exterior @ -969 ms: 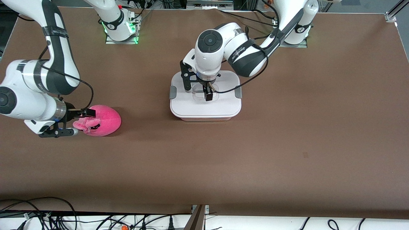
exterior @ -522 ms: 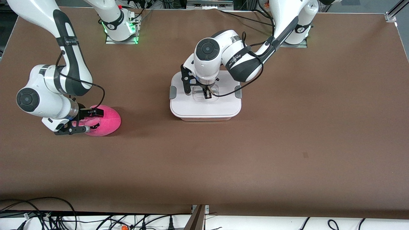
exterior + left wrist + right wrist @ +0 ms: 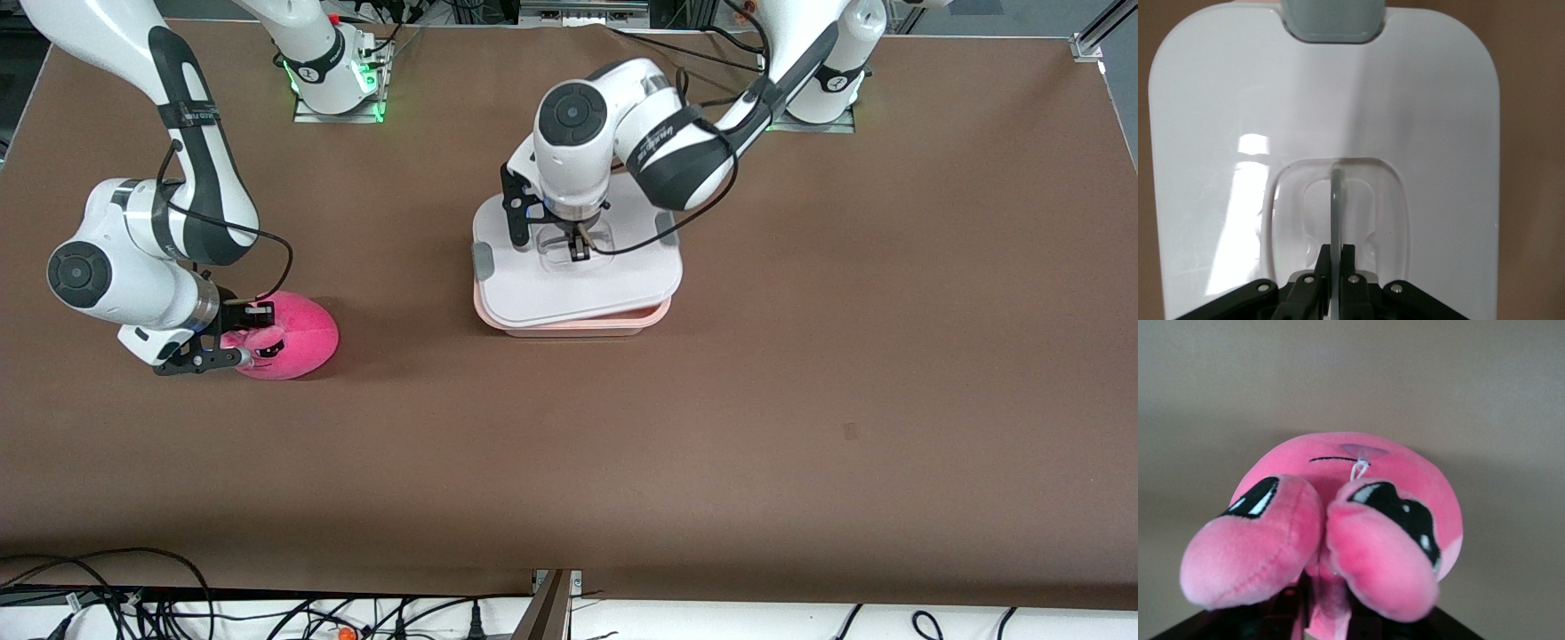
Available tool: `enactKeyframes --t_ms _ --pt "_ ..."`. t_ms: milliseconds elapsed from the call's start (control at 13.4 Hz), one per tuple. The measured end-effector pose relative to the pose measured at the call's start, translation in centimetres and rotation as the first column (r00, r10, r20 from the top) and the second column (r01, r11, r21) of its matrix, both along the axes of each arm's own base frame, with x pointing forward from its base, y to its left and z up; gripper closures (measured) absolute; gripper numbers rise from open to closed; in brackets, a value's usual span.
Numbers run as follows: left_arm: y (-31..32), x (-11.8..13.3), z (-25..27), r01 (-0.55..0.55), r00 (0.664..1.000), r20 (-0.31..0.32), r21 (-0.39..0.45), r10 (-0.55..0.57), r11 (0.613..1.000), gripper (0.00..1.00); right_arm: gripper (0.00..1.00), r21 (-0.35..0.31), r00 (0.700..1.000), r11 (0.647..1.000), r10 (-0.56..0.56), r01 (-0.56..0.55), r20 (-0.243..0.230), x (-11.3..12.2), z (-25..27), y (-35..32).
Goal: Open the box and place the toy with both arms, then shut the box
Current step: 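Lift the clear lid off the box with the left gripper, then lift the pink toy with the right gripper and carry it over the box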
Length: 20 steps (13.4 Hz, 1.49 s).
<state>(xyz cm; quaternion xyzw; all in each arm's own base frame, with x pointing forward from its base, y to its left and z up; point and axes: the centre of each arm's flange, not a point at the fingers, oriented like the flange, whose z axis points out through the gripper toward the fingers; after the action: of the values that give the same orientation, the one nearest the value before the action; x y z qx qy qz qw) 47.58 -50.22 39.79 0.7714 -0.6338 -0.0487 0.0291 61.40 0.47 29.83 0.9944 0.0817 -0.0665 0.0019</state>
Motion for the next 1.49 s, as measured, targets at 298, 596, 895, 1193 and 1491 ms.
enactKeyframes --t_ms 298,596,895,1193,1491 --pt "3.5 -1.7 8.6 -0.013 0.999 -0.033 0.144 0.018 0.989 0.93 0.93 0.004 0.999 0.999 0.033 -0.033 0.009 1.1 2.6 -0.5" --pt "14.3 3.5 11.4 -0.016 0.984 -0.166 0.251 0.059 0.968 0.93 0.93 0.012 0.999 0.998 0.054 -0.054 0.001 2.8 8.2 0.1" --pt "27.7 10.3 12.3 -0.014 0.97 -0.235 0.206 0.064 0.979 0.93 0.93 0.035 0.991 0.991 0.131 -0.132 0.015 3.7 14.9 6.6" --pt "31.1 11.5 12.2 0.026 0.966 -0.259 0.169 0.019 0.985 0.93 0.93 0.028 0.987 0.987 0.16 -0.161 0.03 0.5 17.9 21.9" --pt "30.8 11.4 12.3 0.043 0.965 -0.261 0.163 0.001 0.986 0.93 0.93 0.027 0.951 0.951 0.308 -0.308 0.03 -5.7 18.1 34.7"
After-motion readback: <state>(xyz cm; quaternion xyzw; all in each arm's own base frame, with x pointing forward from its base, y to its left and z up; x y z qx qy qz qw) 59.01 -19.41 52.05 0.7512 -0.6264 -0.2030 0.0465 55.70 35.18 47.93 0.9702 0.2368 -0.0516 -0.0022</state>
